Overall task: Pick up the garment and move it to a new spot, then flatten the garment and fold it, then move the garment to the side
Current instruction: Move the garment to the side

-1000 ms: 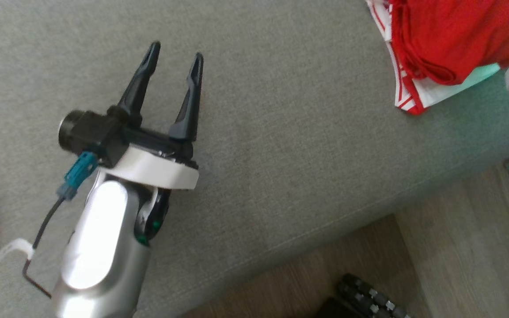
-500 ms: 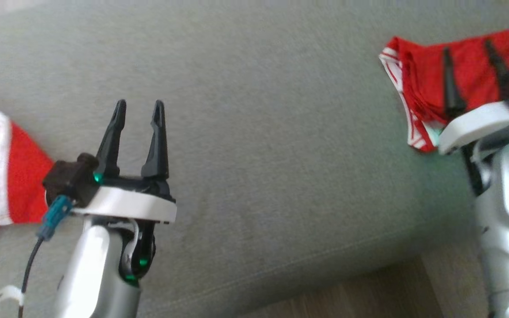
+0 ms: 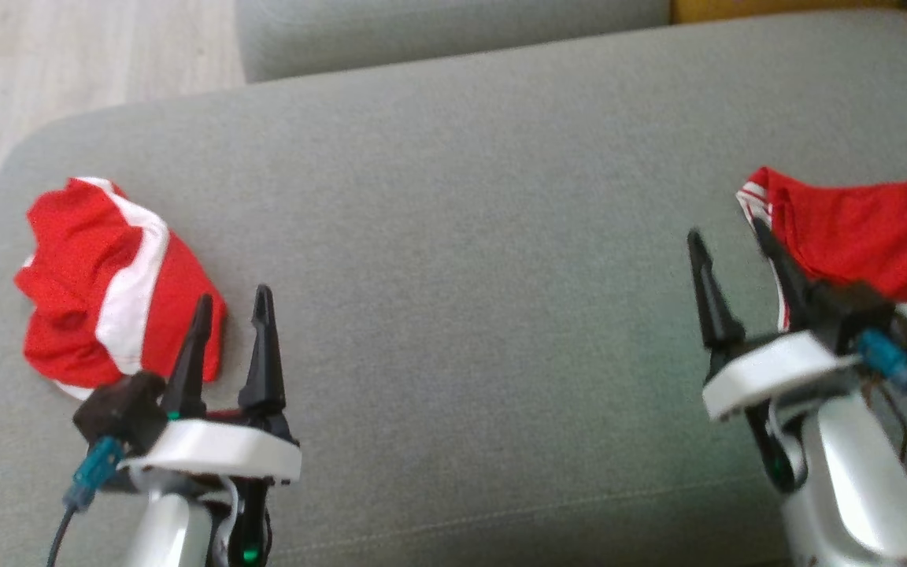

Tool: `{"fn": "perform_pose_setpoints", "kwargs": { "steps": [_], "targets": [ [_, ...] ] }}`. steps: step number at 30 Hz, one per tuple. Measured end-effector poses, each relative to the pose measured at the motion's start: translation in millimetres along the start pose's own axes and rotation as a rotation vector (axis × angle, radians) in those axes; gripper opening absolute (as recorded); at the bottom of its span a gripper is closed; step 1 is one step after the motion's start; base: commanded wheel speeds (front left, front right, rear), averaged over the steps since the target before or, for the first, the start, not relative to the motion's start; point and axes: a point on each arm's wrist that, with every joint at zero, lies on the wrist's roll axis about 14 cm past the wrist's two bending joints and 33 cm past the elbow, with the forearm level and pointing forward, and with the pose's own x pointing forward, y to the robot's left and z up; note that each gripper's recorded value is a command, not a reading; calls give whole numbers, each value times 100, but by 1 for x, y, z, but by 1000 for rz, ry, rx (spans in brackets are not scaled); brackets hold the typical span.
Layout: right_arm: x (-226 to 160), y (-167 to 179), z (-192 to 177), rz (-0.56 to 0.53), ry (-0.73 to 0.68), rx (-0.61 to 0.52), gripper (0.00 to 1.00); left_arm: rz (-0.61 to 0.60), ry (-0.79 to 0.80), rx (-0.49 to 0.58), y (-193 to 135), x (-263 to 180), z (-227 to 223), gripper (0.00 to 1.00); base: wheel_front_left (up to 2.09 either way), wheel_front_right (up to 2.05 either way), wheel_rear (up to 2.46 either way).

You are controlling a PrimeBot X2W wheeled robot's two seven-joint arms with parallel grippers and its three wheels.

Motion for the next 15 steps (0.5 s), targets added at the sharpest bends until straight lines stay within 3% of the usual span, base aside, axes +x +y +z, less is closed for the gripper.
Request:
{"fn": "perform_pose_setpoints", "kwargs": {
  "steps": [6, 15],
  "targets": [
    [-27, 15, -3, 22, 0, 35, 100, 63, -6, 11, 15, -26, 5, 100, 0, 0, 0],
    [-38, 22, 3, 31, -25, 90, 100, 96, -18, 25, 23, -37, 9, 100, 0, 0, 0]
  ]
}}
